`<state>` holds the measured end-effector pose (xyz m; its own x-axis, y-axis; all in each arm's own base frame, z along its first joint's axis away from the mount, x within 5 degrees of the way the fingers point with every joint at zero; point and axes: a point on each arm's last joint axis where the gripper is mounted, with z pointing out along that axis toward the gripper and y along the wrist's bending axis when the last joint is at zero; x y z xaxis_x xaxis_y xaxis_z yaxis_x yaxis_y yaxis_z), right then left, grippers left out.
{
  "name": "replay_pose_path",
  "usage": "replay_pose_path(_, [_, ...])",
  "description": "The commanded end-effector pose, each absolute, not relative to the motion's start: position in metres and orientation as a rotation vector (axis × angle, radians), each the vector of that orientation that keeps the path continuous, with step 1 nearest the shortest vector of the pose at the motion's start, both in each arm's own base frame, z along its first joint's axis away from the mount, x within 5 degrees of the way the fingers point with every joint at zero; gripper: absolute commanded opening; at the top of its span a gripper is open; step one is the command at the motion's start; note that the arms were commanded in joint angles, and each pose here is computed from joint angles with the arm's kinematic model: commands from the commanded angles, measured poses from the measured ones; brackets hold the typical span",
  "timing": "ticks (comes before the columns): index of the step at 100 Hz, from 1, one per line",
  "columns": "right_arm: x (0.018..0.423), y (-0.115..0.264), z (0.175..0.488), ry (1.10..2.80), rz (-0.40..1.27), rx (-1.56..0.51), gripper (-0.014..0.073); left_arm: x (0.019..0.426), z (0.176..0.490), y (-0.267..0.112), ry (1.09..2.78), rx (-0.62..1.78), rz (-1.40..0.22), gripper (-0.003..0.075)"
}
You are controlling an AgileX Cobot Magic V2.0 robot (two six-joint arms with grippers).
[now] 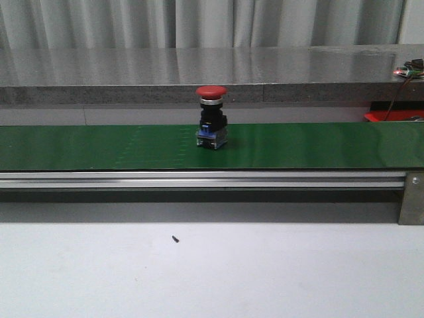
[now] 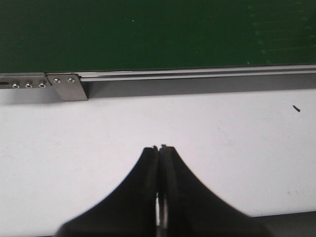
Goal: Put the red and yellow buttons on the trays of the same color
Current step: 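Lift the red button and lower it into the red tray with the right gripper, then open the right gripper, return to the belt and grasp the second red button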
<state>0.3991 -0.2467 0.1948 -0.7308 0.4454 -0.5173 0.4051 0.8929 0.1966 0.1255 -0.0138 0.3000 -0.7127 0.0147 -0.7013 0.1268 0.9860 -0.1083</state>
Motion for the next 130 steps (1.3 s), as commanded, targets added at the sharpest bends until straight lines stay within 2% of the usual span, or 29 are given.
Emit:
replay_pose_path(1, [0.401, -0.248, 0.242, 2.357, 0.051, 0.582, 0.0635, 0.13, 0.313, -0.015, 2.265, 0.089, -0.194, -0.002])
replay_pose_path(35, [0.39, -0.239, 0.282, 2.318, 0.036, 0.524, 0.0634, 0.13, 0.313, -0.015, 2.265, 0.089, -0.194, -0.002])
replay_pose_path(63, [0.379, -0.201, 0.321, 2.317, 0.028, 0.347, 0.0634, 0.13, 0.313, -0.015, 2.265, 0.089, -0.194, -0.002])
replay_pose_path(97, [0.374, -0.106, 0.344, 2.331, 0.033, -0.122, 0.0634, 0.13, 0.313, -0.015, 2.265, 0.089, -0.194, -0.002])
replay_pose_path(130, [0.375, -0.018, 0.341, 2.357, 0.116, -0.655, 0.0634, 0.13, 0.313, -0.015, 2.265, 0.089, -0.194, -0.002])
